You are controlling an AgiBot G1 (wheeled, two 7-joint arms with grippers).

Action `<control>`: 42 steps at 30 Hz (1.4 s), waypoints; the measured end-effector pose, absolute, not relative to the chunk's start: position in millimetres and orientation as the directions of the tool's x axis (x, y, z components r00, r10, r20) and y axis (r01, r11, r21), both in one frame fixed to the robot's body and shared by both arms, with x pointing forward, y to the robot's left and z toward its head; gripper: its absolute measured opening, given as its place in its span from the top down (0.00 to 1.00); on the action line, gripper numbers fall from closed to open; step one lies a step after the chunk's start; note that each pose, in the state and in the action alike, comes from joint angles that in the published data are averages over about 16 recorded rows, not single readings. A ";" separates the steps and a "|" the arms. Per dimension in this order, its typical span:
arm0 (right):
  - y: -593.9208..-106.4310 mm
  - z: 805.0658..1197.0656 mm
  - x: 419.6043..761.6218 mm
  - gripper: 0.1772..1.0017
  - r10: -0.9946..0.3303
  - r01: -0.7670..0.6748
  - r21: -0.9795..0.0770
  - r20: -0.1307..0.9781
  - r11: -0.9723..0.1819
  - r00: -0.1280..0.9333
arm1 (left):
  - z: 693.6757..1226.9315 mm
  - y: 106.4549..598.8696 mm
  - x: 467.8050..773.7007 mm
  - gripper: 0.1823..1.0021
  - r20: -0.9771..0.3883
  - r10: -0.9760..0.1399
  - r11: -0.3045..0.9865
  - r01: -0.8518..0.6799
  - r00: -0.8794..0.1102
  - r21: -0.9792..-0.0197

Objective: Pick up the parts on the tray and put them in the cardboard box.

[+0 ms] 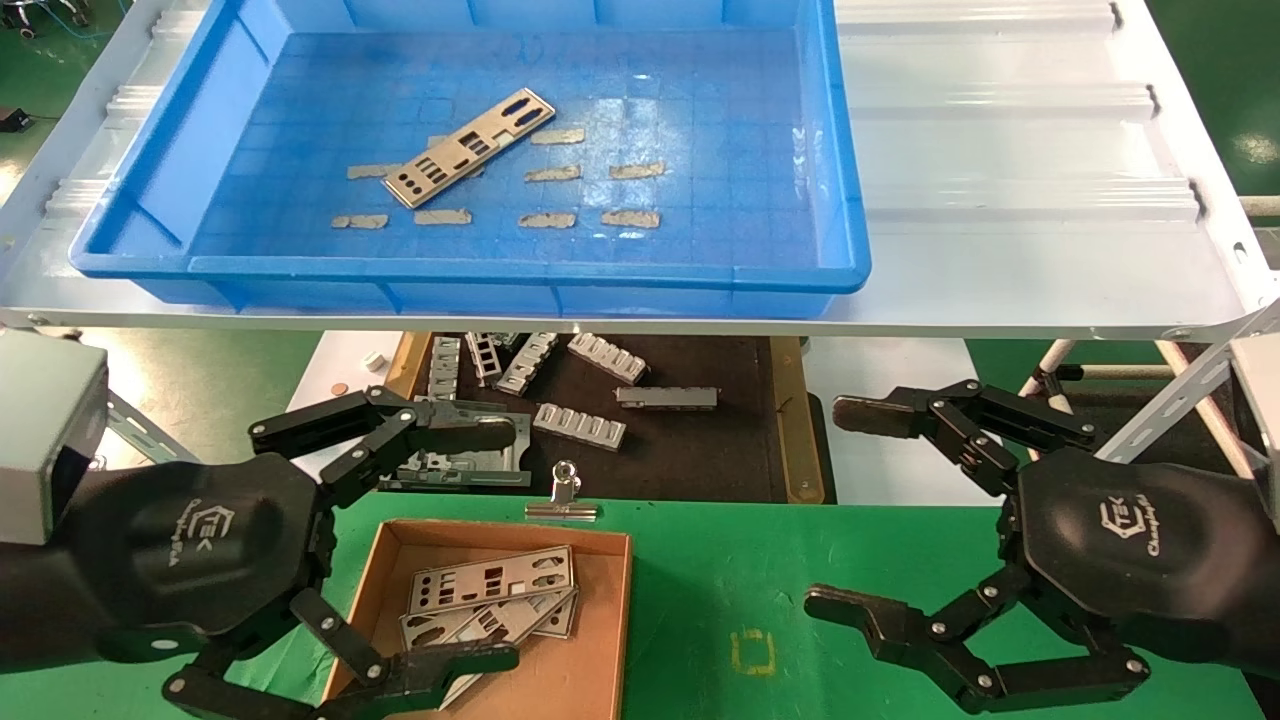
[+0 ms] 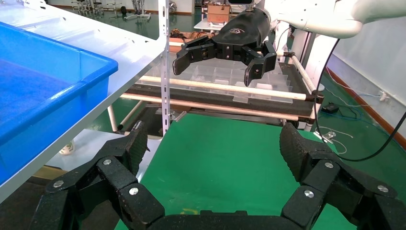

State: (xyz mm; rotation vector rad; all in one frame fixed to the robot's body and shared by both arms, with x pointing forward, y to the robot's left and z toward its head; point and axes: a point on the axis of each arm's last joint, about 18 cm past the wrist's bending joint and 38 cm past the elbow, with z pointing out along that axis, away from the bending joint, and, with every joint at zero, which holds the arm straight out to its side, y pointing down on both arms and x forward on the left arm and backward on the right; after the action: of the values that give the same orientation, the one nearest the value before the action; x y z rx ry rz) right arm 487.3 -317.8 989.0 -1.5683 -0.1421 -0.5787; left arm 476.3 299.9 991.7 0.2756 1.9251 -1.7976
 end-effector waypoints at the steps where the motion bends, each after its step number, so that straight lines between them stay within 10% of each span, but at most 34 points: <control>1: -317.8 989.0 487.3 0.00 -0.255 0.431 -0.897 0.441 -0.099 0.860 | 991.7 299.9 476.3 0.00 -0.477 -0.179 0.113 0.464 -0.860 -0.879; 42: -317.8 989.0 487.3 0.00 -0.255 0.431 -0.897 0.441 -0.099 0.860 | 991.7 299.9 476.3 0.00 -0.477 -0.179 0.113 0.464 -0.860 -0.879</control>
State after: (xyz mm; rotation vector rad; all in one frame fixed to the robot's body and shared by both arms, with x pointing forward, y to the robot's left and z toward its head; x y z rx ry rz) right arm 487.3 -317.8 989.0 -1.5683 -0.1421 -0.5787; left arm 476.3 299.9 991.7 0.2756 1.9251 -1.7976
